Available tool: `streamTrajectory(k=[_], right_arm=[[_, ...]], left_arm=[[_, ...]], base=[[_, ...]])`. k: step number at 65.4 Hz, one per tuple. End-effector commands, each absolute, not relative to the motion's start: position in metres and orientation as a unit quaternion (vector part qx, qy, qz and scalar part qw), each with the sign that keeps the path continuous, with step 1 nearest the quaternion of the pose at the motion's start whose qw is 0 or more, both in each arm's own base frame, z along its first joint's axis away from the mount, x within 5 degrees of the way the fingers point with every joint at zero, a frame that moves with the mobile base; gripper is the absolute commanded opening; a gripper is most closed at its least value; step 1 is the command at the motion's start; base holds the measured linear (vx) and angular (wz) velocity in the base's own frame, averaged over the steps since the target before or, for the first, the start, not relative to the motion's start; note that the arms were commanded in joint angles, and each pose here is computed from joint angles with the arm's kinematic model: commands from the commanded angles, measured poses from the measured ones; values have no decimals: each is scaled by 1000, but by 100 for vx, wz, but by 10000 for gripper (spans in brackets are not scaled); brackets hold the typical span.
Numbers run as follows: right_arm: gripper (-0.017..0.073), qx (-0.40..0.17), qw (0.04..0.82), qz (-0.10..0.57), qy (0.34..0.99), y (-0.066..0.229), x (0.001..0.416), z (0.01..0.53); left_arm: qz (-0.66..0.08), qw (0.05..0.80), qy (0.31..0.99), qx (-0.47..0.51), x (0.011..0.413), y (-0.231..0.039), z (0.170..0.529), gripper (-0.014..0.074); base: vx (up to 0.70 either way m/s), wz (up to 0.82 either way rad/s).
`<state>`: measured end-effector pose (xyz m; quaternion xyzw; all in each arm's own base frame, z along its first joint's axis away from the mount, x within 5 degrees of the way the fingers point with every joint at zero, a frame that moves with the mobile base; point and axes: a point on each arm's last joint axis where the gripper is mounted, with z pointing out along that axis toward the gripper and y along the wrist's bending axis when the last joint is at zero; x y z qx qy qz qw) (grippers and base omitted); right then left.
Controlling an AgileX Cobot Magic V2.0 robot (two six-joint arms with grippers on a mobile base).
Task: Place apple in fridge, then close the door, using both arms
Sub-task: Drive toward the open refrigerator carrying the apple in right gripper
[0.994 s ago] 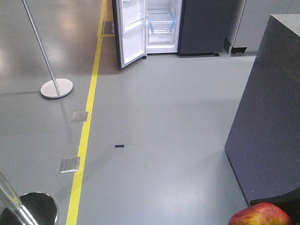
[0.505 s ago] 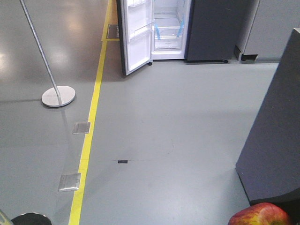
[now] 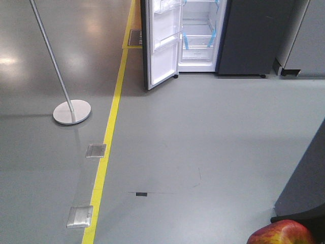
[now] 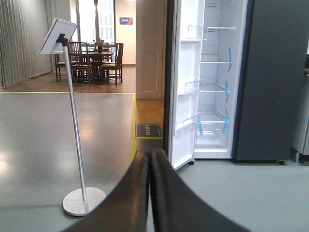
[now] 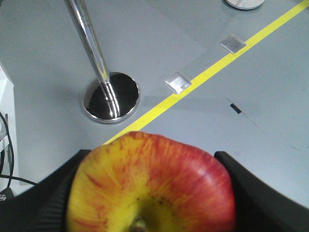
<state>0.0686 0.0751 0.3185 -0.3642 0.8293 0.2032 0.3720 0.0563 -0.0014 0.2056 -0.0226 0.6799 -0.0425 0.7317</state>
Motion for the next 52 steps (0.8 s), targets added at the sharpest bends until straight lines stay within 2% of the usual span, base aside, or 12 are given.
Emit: streamTrajectory(k=[1,52], right_arm=[[169,-354,410,215,812,77,71,331],[169,-354,410,215,812,77,71,331]], left_arm=[[-48,752,657,-23,56,-1,204,-6],[-48,752,657,-23,56,-1,204,-6]], base=[[27,6],[27,1]])
